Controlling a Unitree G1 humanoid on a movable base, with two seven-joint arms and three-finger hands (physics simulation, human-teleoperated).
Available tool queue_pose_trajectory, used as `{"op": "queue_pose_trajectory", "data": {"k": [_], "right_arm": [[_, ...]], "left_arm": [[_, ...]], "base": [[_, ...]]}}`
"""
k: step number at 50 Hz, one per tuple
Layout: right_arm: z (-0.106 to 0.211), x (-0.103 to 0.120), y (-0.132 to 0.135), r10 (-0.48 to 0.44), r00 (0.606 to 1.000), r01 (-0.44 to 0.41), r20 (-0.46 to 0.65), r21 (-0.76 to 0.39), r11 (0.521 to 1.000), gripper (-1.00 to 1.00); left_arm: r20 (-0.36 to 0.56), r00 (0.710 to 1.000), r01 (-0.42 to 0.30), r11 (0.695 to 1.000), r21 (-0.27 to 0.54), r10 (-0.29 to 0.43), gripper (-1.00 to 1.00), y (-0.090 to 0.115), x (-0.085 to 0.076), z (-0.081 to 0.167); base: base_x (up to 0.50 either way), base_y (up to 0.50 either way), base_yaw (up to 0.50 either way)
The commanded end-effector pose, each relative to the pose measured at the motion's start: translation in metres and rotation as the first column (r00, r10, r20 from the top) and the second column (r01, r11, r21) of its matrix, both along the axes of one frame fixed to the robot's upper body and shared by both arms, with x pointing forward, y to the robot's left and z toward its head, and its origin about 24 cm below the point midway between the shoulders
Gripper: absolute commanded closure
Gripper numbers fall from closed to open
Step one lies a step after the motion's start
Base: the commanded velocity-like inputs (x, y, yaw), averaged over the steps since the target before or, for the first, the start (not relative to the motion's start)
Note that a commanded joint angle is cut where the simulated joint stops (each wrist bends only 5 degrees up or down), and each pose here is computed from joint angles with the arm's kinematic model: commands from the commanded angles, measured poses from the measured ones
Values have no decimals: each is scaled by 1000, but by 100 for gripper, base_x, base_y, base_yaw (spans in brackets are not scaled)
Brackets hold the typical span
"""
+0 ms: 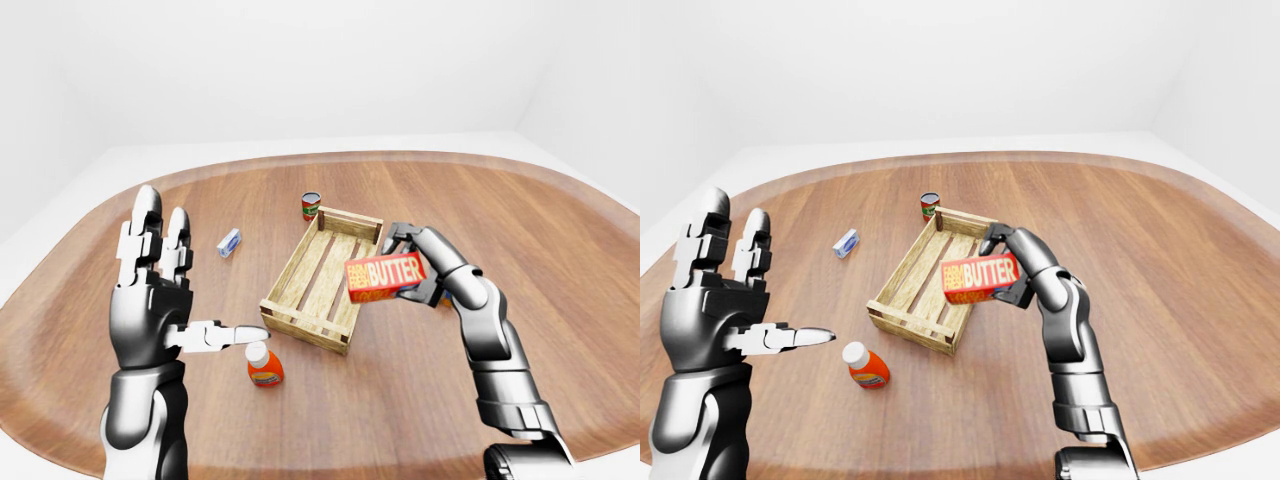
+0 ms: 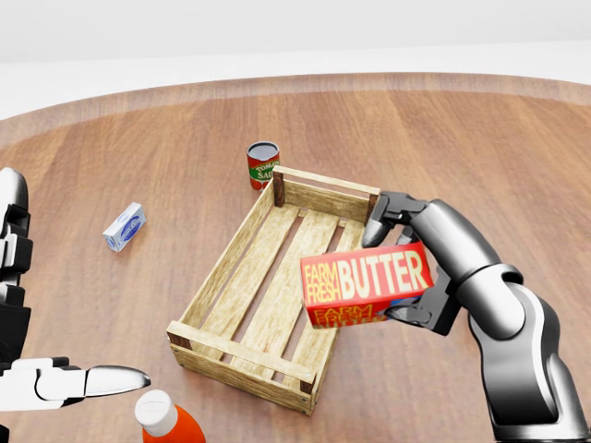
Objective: Pick up the butter and put it in the tray.
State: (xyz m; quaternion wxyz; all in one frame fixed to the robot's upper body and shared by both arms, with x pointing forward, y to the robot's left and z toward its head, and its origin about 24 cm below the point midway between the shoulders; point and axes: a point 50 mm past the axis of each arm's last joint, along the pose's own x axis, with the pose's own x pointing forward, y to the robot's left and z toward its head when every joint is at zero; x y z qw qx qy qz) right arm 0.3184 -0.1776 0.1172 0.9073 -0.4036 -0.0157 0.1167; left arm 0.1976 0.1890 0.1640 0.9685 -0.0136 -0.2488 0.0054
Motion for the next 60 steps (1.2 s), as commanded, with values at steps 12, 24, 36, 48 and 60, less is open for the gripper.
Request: {"op": "queue_pose_trajectory", "data": {"k": [12, 24, 36, 48, 60], "right_arm": [[7, 58, 22, -111, 994, 107, 7, 220, 970, 100], [-16, 78, 38, -196, 971, 223, -136, 222, 949, 100], [-13, 89, 60, -240, 954, 276, -177, 216, 937, 100], [-19, 87, 75, -257, 946, 296, -199, 202, 934, 100], [-34, 81, 81, -266, 939, 302, -218, 150, 941, 100]], "left_arm": [[6, 1000, 0, 1000, 0, 0, -100, 0, -1, 1], [-16, 1000, 8, 1000, 5, -8, -100, -1, 2, -3], [-2, 1000, 7, 1000, 3, -7, -100, 0, 1, 0], [-4, 1000, 9, 1000, 4, -9, -100, -1, 1, -1], [2, 1000, 9, 1000, 3, -9, -100, 0, 0, 0]], "base": [[0, 0, 0], [0, 0, 0], [0, 0, 0], [0, 0, 0], [0, 0, 0]]}}
